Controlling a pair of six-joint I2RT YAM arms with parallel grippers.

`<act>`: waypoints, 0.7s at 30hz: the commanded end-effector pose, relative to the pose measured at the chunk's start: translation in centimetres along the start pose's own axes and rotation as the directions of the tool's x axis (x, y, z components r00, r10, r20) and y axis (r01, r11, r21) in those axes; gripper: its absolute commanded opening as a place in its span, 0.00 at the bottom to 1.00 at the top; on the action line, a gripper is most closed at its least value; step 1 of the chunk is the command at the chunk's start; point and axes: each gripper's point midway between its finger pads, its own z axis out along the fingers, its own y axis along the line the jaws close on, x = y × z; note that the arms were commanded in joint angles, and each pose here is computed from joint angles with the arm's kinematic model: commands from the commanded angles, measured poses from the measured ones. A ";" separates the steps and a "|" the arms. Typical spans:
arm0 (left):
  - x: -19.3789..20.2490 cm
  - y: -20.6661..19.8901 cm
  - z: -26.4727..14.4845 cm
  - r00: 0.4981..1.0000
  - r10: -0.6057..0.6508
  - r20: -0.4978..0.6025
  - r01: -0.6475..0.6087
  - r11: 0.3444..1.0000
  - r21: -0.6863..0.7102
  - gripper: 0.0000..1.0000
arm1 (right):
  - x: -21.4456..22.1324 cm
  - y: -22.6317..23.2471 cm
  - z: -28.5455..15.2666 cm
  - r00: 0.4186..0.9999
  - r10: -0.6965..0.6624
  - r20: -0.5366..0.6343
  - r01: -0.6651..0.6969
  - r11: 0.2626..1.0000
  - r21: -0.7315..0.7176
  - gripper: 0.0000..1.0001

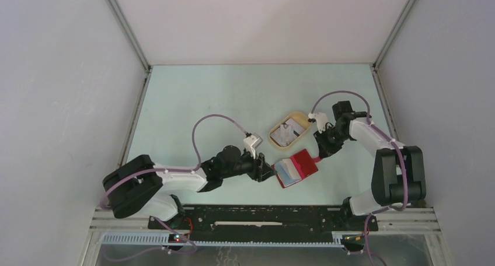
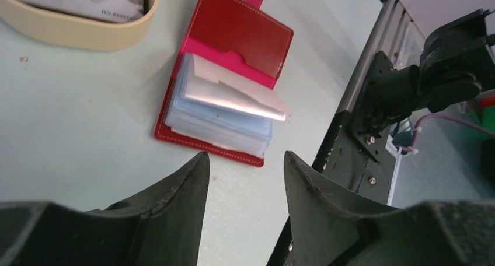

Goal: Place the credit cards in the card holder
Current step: Open the card holder at the center of the board.

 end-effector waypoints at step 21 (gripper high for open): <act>-5.0 -2.8 1.1 0.990 -0.056 0.133 0.046 0.996 0.076 0.48 | -6.0 11.0 -3.5 0.949 -0.222 0.224 0.280 0.919 -0.277 0.18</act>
